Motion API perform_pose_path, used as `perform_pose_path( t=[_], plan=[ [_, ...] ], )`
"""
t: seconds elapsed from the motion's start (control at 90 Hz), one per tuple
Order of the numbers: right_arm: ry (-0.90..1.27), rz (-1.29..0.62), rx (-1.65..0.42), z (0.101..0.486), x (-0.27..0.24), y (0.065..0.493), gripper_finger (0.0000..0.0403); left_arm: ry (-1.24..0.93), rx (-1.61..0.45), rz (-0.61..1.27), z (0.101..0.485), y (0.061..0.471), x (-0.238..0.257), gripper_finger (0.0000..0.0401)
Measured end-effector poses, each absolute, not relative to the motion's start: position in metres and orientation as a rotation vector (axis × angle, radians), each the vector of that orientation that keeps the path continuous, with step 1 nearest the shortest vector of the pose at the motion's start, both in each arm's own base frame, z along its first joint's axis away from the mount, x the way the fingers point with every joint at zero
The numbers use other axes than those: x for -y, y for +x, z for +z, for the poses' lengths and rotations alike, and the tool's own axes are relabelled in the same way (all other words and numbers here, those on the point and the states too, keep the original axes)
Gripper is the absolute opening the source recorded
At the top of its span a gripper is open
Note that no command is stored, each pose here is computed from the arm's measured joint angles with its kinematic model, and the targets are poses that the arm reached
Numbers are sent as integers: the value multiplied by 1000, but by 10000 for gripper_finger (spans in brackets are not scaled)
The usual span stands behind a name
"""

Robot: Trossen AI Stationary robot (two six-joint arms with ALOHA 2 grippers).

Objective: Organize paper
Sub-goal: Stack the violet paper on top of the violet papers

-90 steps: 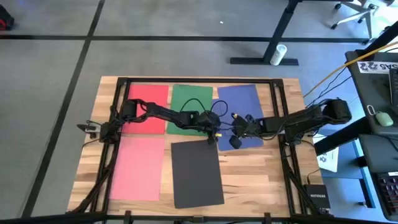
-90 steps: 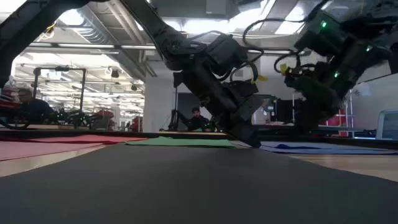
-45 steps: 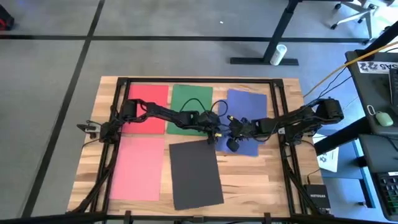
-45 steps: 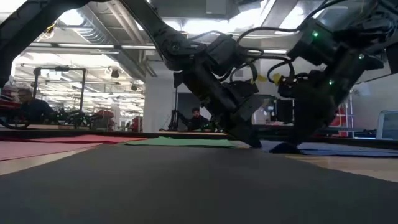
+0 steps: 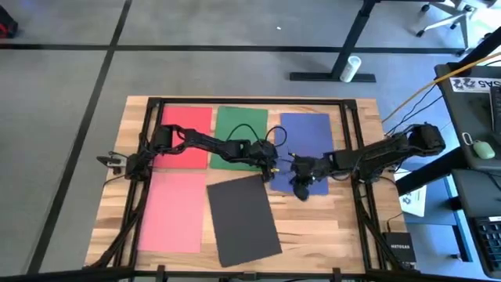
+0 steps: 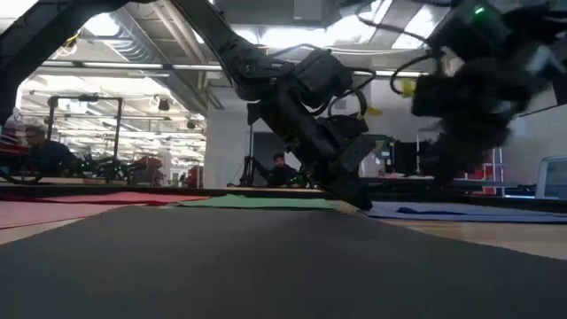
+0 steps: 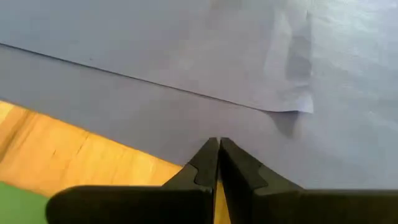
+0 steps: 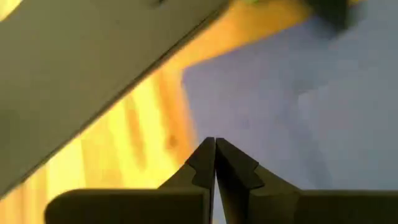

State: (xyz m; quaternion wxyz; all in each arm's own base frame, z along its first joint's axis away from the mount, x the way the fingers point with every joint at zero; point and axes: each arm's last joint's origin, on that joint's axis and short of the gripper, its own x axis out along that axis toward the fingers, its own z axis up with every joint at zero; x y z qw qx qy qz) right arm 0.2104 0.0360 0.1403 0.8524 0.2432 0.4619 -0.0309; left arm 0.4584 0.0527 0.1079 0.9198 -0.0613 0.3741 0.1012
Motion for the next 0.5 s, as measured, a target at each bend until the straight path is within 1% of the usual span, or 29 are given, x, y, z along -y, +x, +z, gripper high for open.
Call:
perform_pose_path(
  t=[0.156,0.322,0.5],
  plan=[
    [438,-84,-1104,132,-61,194,0,-111,-770,187,108,459,-47,0],
    [411,-103,-1153,129,-76,184,0,-105,-768,170,108,460,-41,0],
    [429,-240,-1204,127,-73,177,0,-109,-765,168,108,460,-43,0]
  ],
)
